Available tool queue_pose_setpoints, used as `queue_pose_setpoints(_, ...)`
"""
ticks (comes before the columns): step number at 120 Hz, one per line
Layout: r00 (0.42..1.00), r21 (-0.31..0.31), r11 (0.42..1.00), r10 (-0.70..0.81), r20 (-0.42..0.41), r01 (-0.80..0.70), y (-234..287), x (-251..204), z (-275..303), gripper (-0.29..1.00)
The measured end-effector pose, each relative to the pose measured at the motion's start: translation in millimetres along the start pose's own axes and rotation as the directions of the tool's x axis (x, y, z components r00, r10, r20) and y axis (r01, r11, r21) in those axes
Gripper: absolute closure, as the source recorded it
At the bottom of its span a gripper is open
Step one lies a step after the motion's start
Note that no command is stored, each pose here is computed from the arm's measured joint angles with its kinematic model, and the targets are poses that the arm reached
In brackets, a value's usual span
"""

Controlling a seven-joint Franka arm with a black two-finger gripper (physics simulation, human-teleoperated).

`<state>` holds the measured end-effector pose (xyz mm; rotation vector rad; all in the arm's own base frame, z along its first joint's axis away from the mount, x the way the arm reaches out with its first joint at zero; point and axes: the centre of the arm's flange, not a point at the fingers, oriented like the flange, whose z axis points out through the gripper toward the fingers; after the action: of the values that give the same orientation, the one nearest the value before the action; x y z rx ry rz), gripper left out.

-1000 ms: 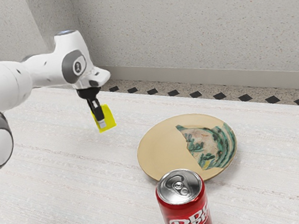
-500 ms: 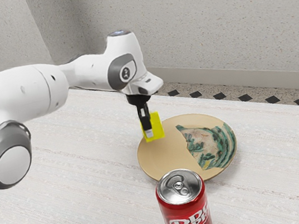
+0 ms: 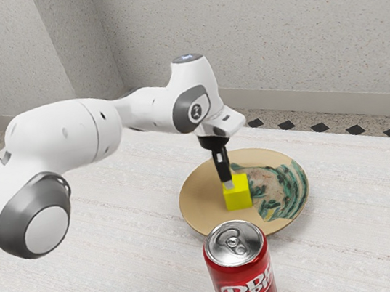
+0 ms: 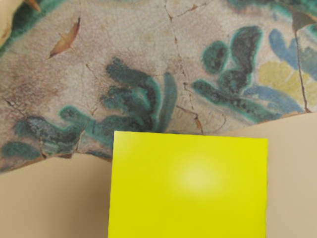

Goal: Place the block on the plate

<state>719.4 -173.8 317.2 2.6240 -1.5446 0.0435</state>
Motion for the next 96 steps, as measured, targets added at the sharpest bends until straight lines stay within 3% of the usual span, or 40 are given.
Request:
queue_pose_setpoints(23,0.999,0.018,1.0,-0.014,-0.035,0.015,1,-12,-43,0.05)
queue_pose_setpoints(56,0.995,-0.011,0.995,-0.101,0.019,0.101,14,-107,-125,0.01)
queue_pose_setpoints(96,0.993,0.095,0.99,-0.105,0.049,0.1,48,-151,-233,0.0)
